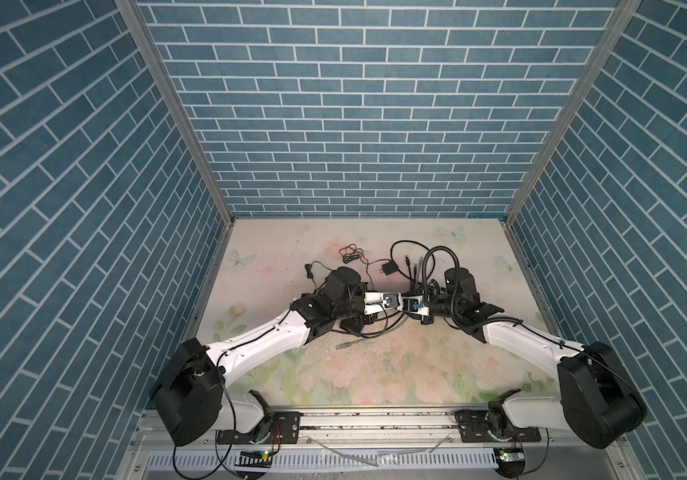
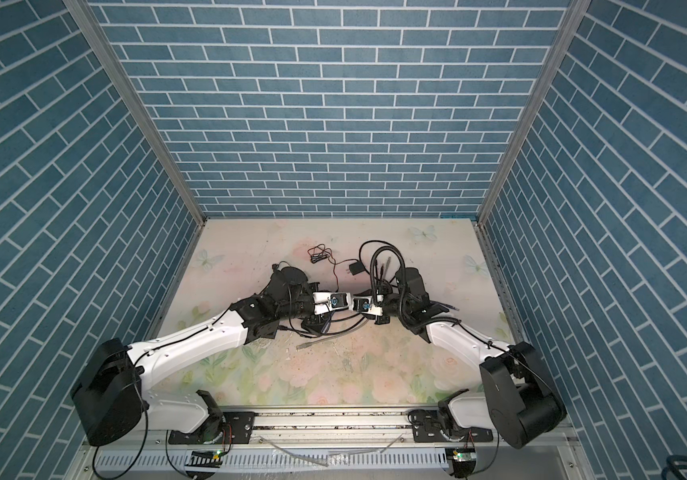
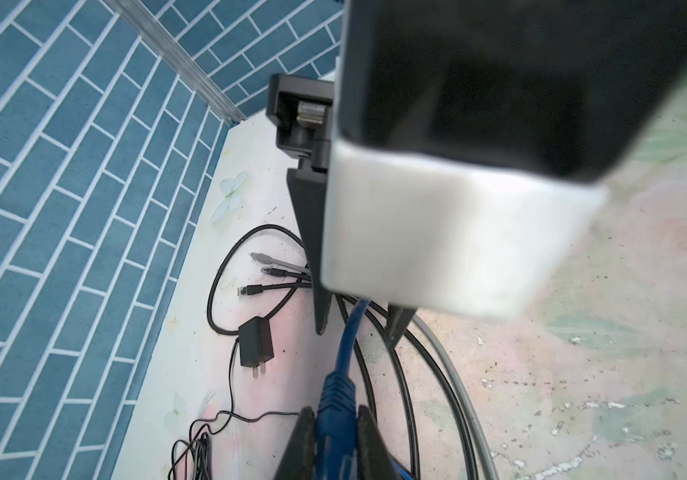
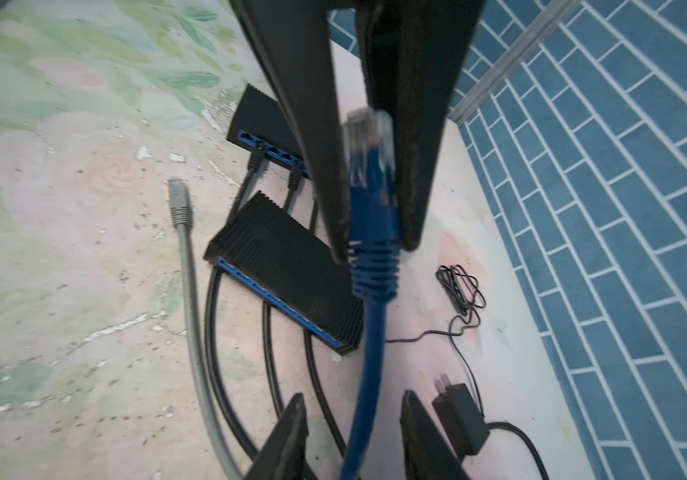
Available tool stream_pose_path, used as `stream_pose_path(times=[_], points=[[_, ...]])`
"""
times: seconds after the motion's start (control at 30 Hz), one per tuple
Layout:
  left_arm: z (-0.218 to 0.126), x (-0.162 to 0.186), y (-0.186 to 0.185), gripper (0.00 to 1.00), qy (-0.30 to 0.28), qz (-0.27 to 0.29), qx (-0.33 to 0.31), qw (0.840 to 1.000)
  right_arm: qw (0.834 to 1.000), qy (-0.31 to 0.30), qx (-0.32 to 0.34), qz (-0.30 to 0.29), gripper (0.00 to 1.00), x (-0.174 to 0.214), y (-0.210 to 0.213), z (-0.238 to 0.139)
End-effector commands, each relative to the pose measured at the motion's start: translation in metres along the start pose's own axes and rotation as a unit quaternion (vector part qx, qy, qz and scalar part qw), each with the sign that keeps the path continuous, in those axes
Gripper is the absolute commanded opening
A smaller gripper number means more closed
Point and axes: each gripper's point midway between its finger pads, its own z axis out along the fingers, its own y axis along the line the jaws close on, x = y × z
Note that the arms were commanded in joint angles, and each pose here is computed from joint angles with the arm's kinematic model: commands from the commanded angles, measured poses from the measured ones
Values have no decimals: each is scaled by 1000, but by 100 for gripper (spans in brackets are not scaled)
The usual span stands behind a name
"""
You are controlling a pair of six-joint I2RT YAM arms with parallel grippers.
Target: Insert the plug into the switch port
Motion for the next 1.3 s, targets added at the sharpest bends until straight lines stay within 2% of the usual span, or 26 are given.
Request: stream_pose_path(times=[0.0,0.33,0.53,0.77,1.03,1.13,1.2,1.27], points=[[-3,-9,11,7,-21,-50,-23,998,992,-56,111,-34,40,-29,-42,-8],[-2,-8,3,8,-22,-63,-3,998,989,-117,84,-40,36,-56,-29,-9],[1,-5,1,8,-15,-66,4,998,989,-132,53,-34,33,-63,-17,-6],[3,-7,0,8,-21,-70,17,997,988,-142,48,-39,30,-70,-15,-6],[7,-5,-2,8,-21,-81,26,996,985,-160,39,-46,20,-81,-13,-6],[7,-4,-2,8,-23,-83,25,996,985,-166,33,-41,8,-83,-12,-5],[6,-4,-1,8,-25,-85,24,996,985,-165,28,-37,9,-83,-11,-4],[5,-3,1,8,-26,-88,20,996,986,-164,23,-33,20,-82,-9,-3]])
